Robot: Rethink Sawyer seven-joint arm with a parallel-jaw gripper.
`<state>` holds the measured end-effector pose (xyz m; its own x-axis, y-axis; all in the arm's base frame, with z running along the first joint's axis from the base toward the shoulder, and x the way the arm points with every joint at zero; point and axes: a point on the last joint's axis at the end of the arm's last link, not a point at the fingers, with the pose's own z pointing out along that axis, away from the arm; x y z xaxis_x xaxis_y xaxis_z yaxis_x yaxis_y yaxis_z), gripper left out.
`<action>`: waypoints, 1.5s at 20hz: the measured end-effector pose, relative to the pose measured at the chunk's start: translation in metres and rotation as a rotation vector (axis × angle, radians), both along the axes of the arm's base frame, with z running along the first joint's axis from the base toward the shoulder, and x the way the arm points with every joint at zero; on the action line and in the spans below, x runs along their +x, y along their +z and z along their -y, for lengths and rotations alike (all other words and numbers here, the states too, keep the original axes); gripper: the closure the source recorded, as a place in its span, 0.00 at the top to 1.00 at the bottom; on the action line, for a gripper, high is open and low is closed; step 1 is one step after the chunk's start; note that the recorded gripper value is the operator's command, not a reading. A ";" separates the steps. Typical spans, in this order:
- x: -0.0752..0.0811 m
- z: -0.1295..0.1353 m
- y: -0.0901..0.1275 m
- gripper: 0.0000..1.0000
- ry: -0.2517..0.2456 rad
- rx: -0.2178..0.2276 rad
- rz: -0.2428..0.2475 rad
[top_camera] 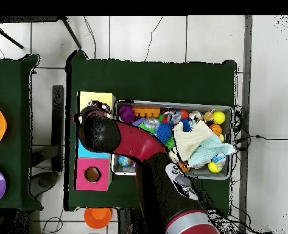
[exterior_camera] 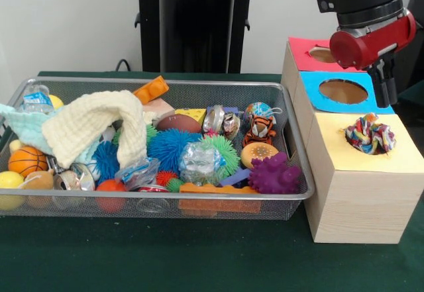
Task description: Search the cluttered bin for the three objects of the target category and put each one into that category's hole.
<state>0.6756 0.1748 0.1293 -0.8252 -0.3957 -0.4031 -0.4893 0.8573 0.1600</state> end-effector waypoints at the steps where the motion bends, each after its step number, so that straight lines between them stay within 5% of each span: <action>1: -0.001 -0.001 -0.001 0.00 0.003 -0.013 0.001; 11: 0.001 -0.014 0.001 0.00 0.022 -0.066 0.025; 30: 0.007 0.004 -0.009 0.00 -0.001 -0.137 0.033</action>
